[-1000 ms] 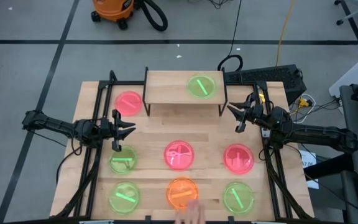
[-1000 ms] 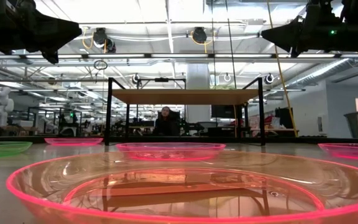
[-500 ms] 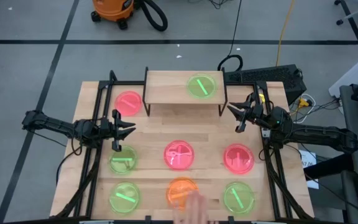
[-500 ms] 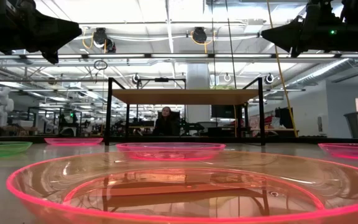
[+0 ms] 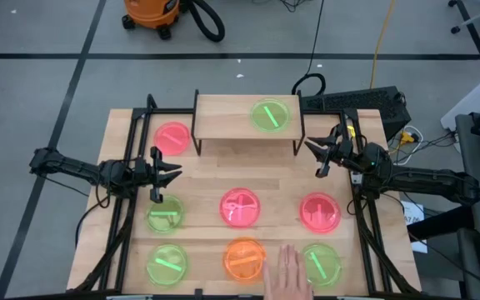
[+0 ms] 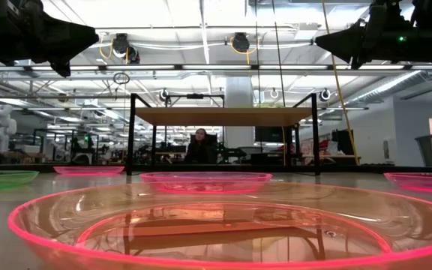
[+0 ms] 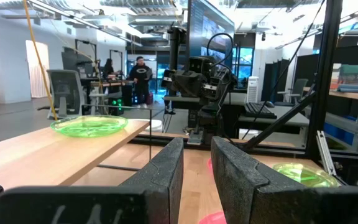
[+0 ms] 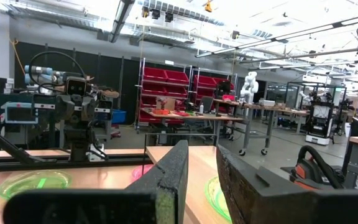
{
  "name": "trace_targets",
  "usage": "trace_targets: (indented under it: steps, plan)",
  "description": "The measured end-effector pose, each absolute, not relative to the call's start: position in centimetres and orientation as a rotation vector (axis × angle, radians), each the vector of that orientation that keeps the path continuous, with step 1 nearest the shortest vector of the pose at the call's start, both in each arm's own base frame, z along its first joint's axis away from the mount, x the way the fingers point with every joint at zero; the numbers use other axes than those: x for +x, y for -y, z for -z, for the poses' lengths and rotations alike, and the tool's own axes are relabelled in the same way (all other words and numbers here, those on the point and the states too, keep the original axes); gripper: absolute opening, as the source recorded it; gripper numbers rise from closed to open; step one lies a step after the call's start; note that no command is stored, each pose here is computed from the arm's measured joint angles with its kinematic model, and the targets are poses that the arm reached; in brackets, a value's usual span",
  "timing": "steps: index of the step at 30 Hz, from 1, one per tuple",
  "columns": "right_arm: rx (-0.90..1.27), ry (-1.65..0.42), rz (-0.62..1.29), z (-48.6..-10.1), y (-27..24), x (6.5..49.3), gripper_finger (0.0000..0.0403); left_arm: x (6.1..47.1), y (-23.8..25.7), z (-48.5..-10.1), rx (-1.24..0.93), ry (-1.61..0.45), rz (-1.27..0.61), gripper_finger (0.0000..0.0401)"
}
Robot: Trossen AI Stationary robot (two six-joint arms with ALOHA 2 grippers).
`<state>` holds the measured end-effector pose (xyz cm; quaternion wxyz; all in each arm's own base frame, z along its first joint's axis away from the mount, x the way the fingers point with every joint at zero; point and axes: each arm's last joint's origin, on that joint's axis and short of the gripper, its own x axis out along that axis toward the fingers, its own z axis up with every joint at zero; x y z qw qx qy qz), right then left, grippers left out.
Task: Place and stack plates onto a shelf
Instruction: Stack the pink plate on top of the green plate on the shelf
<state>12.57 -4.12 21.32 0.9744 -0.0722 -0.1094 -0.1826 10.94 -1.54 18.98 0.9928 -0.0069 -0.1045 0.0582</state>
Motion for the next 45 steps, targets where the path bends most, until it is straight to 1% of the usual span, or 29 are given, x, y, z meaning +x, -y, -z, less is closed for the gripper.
trace_targets:
  steps: [31,36,45]
  plan:
    - [-0.146,0.22,0.368,-21.32,4.12,12.57,0.007,10.94,1.54,-18.99,-0.015,0.21,-0.116,0.0088]
    - [-0.146,0.221,0.368,-21.32,4.12,12.56,0.007,10.94,1.54,-18.98,-0.072,0.213,-0.11,0.0088]
    - [-0.146,0.221,0.368,-21.32,4.12,12.56,0.007,10.86,1.5,-19.32,-0.085,0.249,-0.111,0.0088]
